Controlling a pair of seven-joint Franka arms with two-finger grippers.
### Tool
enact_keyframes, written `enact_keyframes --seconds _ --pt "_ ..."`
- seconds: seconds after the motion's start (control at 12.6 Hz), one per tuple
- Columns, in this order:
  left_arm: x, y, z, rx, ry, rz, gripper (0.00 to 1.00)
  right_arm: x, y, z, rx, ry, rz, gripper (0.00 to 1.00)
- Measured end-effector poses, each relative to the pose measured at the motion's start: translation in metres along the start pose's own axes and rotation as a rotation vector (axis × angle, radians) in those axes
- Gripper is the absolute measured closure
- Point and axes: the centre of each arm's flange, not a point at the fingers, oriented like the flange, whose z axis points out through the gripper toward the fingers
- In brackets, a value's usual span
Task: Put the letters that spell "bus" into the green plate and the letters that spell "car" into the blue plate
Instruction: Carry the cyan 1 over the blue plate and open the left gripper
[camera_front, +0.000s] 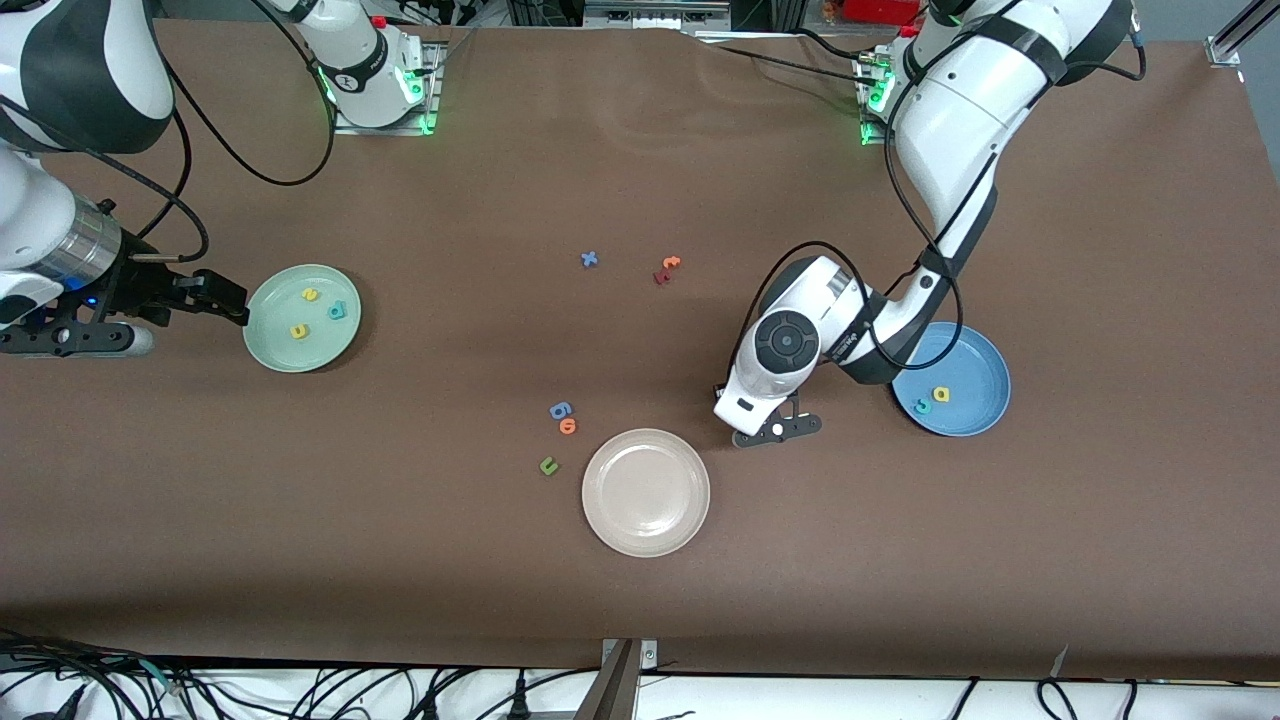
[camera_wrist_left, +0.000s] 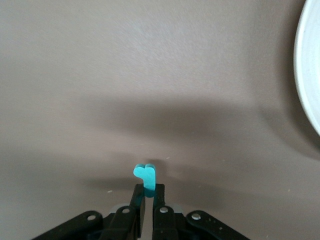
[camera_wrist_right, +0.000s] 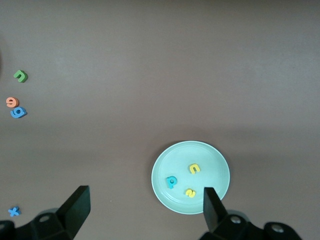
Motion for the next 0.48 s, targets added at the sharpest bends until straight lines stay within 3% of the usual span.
enact_keyframes --seconds 0.48 --pt "0.047 -0.080 -0.022 0.099 -0.124 0.136 0.90 0.000 0.000 0.000 0.000 0.000 0.000 0.00"
